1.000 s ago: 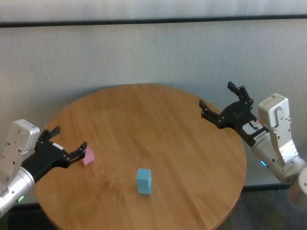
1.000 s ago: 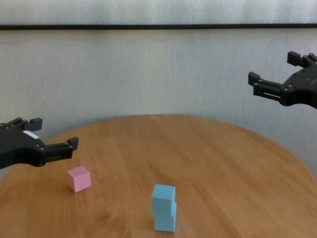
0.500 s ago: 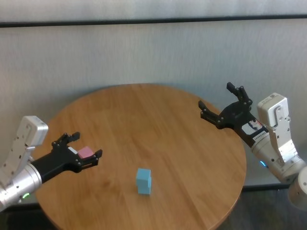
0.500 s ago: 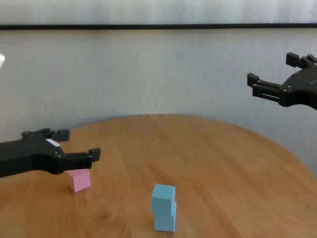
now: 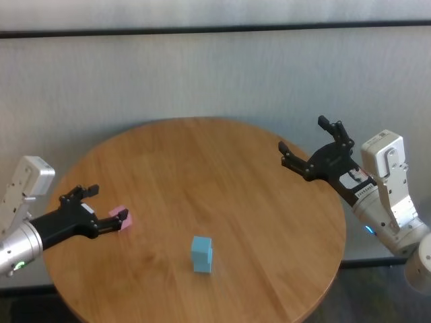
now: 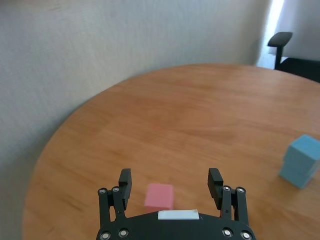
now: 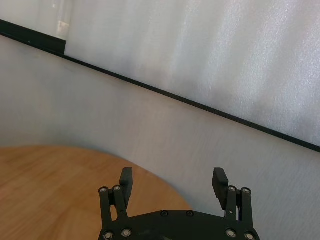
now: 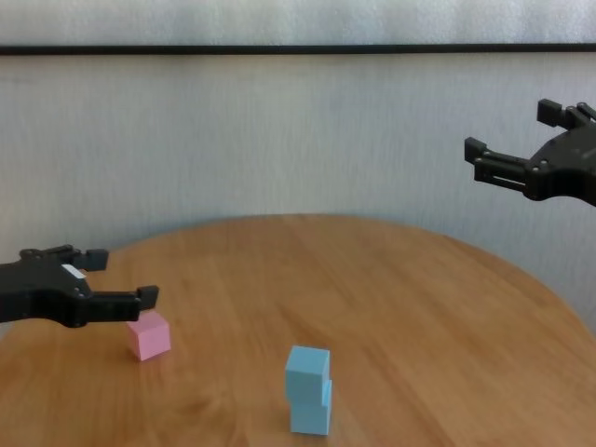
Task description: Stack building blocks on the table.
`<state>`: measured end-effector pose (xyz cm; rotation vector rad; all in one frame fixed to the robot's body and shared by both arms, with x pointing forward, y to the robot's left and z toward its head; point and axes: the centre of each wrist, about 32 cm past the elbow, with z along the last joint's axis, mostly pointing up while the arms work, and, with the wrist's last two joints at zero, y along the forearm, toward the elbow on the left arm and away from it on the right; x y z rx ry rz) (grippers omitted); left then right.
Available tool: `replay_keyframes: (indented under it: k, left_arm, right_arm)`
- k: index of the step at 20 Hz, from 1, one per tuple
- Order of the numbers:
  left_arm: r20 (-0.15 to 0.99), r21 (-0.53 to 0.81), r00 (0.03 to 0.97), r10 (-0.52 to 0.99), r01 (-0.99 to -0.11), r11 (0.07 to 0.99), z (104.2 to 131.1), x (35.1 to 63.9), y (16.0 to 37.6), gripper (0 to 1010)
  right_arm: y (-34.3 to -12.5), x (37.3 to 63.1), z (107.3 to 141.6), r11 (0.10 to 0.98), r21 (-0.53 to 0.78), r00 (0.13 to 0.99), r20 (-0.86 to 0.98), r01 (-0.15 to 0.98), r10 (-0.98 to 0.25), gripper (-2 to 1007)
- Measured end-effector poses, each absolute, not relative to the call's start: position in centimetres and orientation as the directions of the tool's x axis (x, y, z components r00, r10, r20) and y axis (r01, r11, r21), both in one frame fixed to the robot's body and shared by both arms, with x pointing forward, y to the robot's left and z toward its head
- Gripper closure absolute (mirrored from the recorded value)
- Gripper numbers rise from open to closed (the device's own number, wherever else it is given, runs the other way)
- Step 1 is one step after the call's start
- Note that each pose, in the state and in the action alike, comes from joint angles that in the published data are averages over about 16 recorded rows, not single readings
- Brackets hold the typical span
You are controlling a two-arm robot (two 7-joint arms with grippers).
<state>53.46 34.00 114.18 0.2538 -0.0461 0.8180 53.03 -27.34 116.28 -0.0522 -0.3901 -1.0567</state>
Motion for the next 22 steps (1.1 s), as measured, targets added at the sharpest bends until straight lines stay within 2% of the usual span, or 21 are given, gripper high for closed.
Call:
replay_keyframes:
  k: [12, 22]
  left_arm:
    - [0.079, 0.218, 0.74, 0.668, -0.667, 0.712, 112.9, 56.2, 35.0, 11]
    - [0.083, 0.283, 0.758, 0.647, -0.641, 0.714, 113.5, 57.9, 35.9, 11]
  right_arm:
    - [-27.3, 53.0, 116.3, 0.498, 0.142, 0.431, 0.337, 0.855, -0.837, 0]
    - [-27.3, 53.0, 116.3, 0.498, 0.141, 0.432, 0.336, 0.856, -0.837, 0]
